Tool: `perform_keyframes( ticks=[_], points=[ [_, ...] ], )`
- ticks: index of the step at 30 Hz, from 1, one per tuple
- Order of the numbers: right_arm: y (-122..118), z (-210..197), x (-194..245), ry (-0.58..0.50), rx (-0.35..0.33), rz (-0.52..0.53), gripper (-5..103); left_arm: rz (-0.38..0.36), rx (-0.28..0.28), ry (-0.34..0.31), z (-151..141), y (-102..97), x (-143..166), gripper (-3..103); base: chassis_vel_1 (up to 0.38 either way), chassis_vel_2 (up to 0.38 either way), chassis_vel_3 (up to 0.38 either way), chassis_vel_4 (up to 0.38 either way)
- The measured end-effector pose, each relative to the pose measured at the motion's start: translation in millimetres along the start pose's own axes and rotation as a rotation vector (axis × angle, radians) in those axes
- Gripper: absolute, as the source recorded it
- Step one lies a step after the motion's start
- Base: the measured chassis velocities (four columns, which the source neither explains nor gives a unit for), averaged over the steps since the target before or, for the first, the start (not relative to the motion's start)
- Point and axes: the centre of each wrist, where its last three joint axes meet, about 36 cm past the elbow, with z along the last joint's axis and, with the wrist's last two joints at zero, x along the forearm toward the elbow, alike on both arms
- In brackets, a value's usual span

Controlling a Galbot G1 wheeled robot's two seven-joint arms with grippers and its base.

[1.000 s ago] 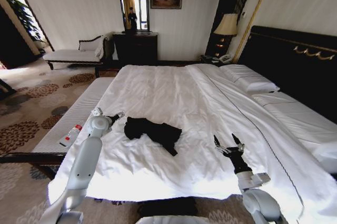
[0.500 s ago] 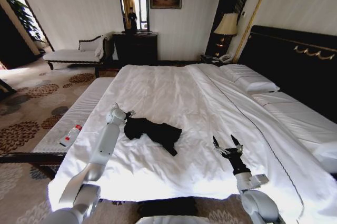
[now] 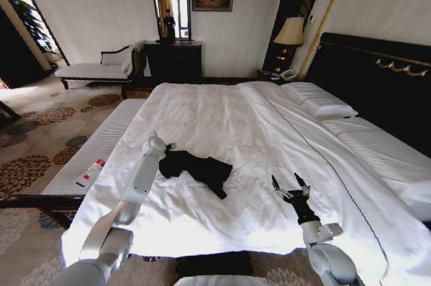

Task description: Fold the clothes on the bed.

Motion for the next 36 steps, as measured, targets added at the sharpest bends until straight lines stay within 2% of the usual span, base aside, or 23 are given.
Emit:
perform_keyframes(
  ticks=[3, 7, 9, 13, 15, 19, 20, 23, 28, 29, 31, 32, 33, 36],
  points=[
    [-0.2, 0.4, 0.2, 0.001, 0.002, -0.001, 100, 0.010, 0.008, 0.005, 3.5, 3.7, -0.1, 85, 0.000, 0.000, 0.000, 0.000],
    [-1.3, 1.3, 0.6, 0.002, 0.007, -0.004, 100, 0.032, 0.014, -0.003, 5.3, 9.7, 3.9, 64, 0.000, 0.000, 0.000, 0.000],
    [-1.3, 1.5, 0.7, 0.002, 0.008, -0.005, 100, 0.033, 0.015, -0.004, 5.1, 10.4, 4.5, 64, 0.000, 0.000, 0.000, 0.000],
    [-0.3, 2.6, 1.1, 0.002, 0.008, -0.009, 100, 0.042, 0.024, -0.012, 2.8, 15.7, 9.2, 42, 0.000, 0.000, 0.000, 0.000],
    [-0.3, 2.8, 1.0, 0.001, 0.008, -0.010, 100, 0.042, 0.025, -0.013, 2.5, 16.5, 9.8, 42, 0.000, 0.000, 0.000, 0.000],
    [-1.2, 3.8, 1.1, 0.000, 0.012, -0.013, 100, 0.046, 0.028, -0.031, 0.6, 22.4, 16.6, 20, 0.000, 0.000, 0.000, 0.000],
    [-1.2, 3.8, 1.1, 0.000, 0.012, -0.013, 100, 0.046, 0.028, -0.031, 0.6, 22.4, 16.6, 20, 0.000, 0.000, 0.000, 0.000],
    [-1.7, 4.7, 1.6, 0.000, 0.013, -0.012, 100, 0.065, 0.022, -0.065, -1.3, 25.9, 31.2, 4, 0.000, 0.000, 0.000, 0.000],
    [-1.7, 5.4, 1.0, -0.003, 0.013, -0.011, 100, 0.091, 0.011, -0.103, 0.2, 29.1, 49.9, 1, 0.000, 0.000, 0.000, 0.000],
    [-1.8, 6.2, -0.4, -0.008, 0.010, -0.010, 100, 0.102, -0.009, -0.142, 4.6, 38.1, 68.5, 0, 0.000, 0.000, 0.000, 0.000],
    [-2.6, 7.5, -2.4, -0.014, 0.006, -0.007, 100, 0.116, -0.033, -0.174, 11.7, 51.5, 87.4, 0, 0.000, 0.000, 0.000, 0.000],
    [-3.7, 8.9, -4.7, -0.019, 0.004, -0.005, 100, 0.122, -0.060, -0.190, 23.0, 68.5, 102.8, 0, 0.000, 0.000, 0.000, 0.000],
    [-3.7, 8.9, -4.7, -0.019, 0.004, -0.005, 100, 0.122, -0.060, -0.190, 23.0, 68.5, 102.8, 0, 0.000, 0.000, 0.000, 0.000],
    [-2.1, 9.9, -8.8, -0.026, -0.014, 0.000, 100, 0.137, -0.109, -0.216, 45.7, 95.0, 132.5, 0, 0.000, 0.000, 0.000, 0.000]
  ],
)
